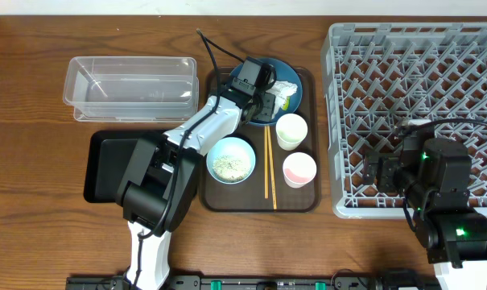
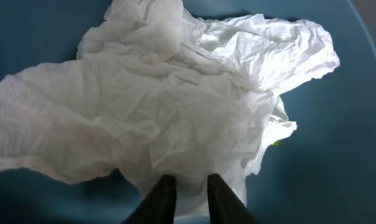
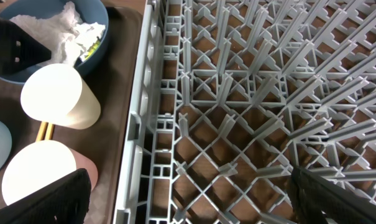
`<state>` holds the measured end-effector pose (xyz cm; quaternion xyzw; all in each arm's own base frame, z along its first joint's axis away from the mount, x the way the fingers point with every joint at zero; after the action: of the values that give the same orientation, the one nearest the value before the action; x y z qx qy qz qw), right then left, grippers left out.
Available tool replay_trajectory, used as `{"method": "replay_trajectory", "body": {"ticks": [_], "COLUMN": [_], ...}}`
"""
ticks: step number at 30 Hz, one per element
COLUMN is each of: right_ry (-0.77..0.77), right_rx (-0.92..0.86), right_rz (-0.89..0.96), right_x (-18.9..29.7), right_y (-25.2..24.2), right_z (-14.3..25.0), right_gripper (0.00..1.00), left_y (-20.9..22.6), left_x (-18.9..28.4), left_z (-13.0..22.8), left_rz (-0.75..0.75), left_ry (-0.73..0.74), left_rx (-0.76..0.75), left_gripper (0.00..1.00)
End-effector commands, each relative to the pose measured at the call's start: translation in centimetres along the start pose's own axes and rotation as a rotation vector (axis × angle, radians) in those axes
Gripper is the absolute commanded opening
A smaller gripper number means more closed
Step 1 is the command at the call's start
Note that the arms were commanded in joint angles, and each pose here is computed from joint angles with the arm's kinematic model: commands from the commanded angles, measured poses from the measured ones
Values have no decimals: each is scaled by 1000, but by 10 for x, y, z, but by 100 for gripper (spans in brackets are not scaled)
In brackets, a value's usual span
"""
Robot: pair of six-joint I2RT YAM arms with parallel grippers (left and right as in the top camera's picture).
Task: Sort waste into correct bins and load items into the dishwasher rack
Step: 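Grasp the crumpled white tissue with the left gripper, then carry the tissue left and drop it into the clear plastic bin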
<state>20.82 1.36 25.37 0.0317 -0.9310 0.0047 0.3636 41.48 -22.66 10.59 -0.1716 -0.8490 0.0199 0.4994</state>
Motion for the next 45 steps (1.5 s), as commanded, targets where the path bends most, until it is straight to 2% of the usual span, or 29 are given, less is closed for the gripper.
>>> {"method": "replay_trajectory", "body": {"ticks": [1,3,11,18,26,32,36,40,45], "right_ry": [-25,-25,-25,-27,-27,-27,-27,-27,-28], "right_rx": [-4,-4,-3,-3,-3,-3,-3,-3,-3], "right_rz": [-12,-12,-11,-11,-11,-11,-11,-11,-11], "right_x": [5,5,5,6,6,6,6,6,6], "right_y": [2,2,2,2,2,2,2,2,2], "right_z": [-7,-7,-7,-7,-7,-7,-7,-7,-7], "right_gripper": [99,99,99,99,99,99,99,99,99], "left_y": [3,3,2,-6,14,44,81,122,156], "left_x": [-9,-9,7,64,123,166,197,211,206], "left_z": [8,8,-3,-28,-52,-71,-78,-72,-57], "left_rz": [-22,-22,-32,-13,-56,-86,-142,-215,-277], "left_ry": [25,24,-24,-137,-269,-397,-464,-446,-365], "left_rx": [-14,-14,-15,-17,26,86,153,232,304], "left_gripper": [11,7,6,6,6,6,6,6,6]}}
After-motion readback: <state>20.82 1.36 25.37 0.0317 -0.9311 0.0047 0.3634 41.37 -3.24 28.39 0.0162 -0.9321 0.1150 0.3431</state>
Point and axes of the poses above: each gripper's point midway between its finger pads, its own x axis back along the fingers, its own y axis along the line the jaws close on, z = x × y, the point moved 8 cm from there along x, back along the fingers, and after that the axes turned 2 degrees about x, right-handed, at the moved point
